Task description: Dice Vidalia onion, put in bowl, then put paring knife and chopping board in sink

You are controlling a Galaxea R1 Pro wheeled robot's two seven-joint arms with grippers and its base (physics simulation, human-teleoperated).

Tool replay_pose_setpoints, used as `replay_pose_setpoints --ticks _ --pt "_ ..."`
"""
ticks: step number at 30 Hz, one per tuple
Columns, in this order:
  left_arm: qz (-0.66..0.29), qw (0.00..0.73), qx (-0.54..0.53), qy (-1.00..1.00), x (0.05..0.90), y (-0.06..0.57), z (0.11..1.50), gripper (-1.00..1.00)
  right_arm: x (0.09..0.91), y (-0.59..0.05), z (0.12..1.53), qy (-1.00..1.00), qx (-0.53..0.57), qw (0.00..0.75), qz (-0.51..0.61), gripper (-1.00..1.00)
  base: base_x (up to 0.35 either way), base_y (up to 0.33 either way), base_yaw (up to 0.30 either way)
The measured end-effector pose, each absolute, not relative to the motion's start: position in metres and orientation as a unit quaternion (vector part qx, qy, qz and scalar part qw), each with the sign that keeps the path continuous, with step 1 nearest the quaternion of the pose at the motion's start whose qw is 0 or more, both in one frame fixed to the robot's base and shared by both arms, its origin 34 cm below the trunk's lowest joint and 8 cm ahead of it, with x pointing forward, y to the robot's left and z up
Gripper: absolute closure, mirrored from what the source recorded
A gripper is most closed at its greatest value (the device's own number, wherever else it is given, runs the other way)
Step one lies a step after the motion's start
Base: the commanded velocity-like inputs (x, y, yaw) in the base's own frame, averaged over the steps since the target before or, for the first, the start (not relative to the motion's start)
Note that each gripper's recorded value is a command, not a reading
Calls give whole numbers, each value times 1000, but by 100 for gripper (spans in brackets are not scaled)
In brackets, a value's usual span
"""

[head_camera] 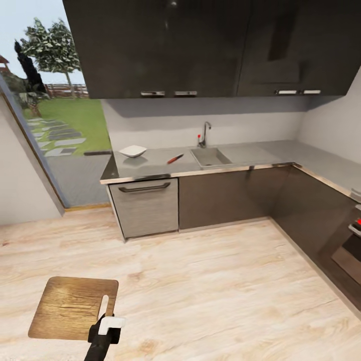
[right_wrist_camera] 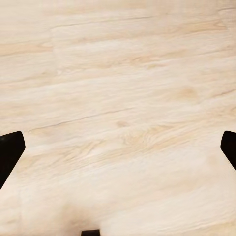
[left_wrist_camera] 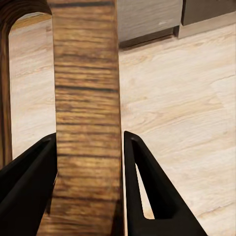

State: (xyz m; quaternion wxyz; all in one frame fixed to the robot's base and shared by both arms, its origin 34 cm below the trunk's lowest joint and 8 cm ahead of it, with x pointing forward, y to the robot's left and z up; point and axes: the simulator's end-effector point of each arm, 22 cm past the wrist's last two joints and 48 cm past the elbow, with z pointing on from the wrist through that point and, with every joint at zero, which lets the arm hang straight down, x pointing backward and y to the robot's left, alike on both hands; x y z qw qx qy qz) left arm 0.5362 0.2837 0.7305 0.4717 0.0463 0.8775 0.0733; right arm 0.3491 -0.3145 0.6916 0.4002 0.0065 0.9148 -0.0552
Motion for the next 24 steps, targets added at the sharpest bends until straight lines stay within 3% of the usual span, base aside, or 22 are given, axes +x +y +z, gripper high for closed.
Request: replay_pose_setpoints --ticks 12,24 --pt "73 475 46 876 538 284 734 100 351 -314 693 914 6 403 -55 -100 133 -195 268" --pt "73 476 49 875 538 283 734 100 351 -314 694 913 6 404 -54 -100 275 -37 17"
